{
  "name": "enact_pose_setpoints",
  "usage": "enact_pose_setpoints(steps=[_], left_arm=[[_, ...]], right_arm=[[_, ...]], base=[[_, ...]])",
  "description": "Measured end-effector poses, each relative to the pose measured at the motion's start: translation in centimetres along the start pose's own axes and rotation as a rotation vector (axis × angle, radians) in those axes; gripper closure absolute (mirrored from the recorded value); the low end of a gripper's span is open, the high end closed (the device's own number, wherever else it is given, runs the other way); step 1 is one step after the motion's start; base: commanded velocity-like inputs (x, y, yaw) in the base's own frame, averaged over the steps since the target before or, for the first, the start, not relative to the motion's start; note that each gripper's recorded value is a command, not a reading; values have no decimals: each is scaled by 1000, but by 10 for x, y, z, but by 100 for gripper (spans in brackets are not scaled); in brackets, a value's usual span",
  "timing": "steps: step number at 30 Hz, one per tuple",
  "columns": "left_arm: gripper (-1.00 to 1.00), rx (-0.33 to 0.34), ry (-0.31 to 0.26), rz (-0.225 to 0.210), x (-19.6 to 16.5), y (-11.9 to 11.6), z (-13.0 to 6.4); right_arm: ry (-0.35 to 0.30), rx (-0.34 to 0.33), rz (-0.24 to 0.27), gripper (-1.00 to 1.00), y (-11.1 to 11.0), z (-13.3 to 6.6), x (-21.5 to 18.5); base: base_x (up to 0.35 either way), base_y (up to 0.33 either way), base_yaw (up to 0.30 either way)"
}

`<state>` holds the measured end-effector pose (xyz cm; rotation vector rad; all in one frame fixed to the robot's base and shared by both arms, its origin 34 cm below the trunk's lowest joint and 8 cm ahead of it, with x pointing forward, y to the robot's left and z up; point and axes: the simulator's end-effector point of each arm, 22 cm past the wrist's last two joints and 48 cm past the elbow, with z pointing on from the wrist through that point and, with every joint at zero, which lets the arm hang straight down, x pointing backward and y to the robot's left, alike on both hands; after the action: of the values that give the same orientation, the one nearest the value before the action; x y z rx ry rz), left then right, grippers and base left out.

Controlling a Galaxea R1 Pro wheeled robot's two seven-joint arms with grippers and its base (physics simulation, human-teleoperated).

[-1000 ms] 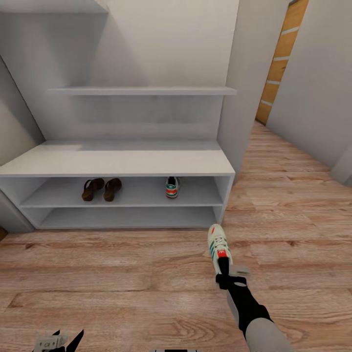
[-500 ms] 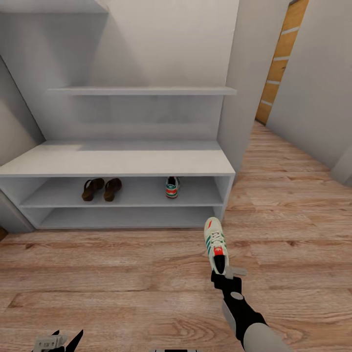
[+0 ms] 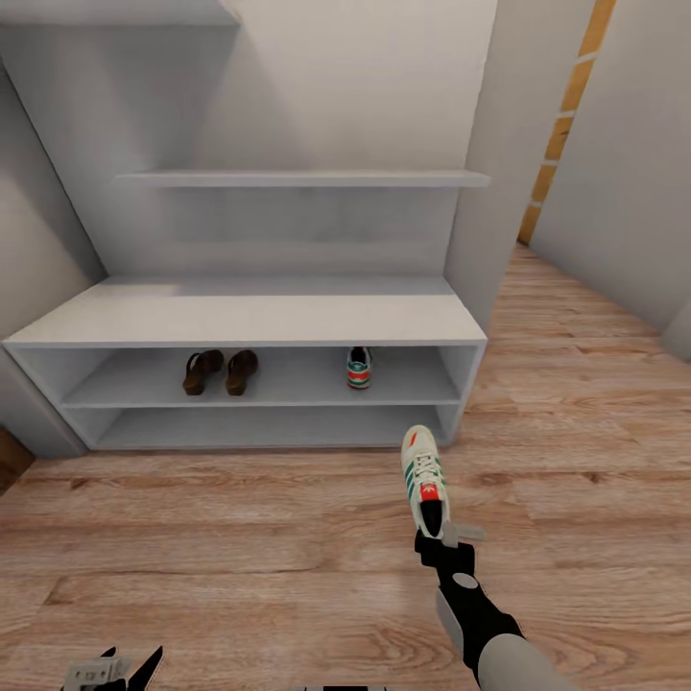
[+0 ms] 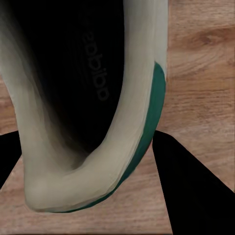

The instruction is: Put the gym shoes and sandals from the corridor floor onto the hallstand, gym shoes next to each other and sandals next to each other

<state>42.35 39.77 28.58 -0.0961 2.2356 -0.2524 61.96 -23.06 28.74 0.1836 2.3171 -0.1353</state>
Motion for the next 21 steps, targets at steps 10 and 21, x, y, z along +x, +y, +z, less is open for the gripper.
enact_pose_setpoints(steps=[10, 21], left_arm=[[-100, -1, -3, -1, -1, 0, 0], [-100, -1, -3, -1, -1, 0, 0]], right_arm=[[1, 0, 0, 100, 0, 0, 0], [1, -2, 0, 100, 1, 0, 1]], base=[[0, 306, 0], [0, 308, 0]])
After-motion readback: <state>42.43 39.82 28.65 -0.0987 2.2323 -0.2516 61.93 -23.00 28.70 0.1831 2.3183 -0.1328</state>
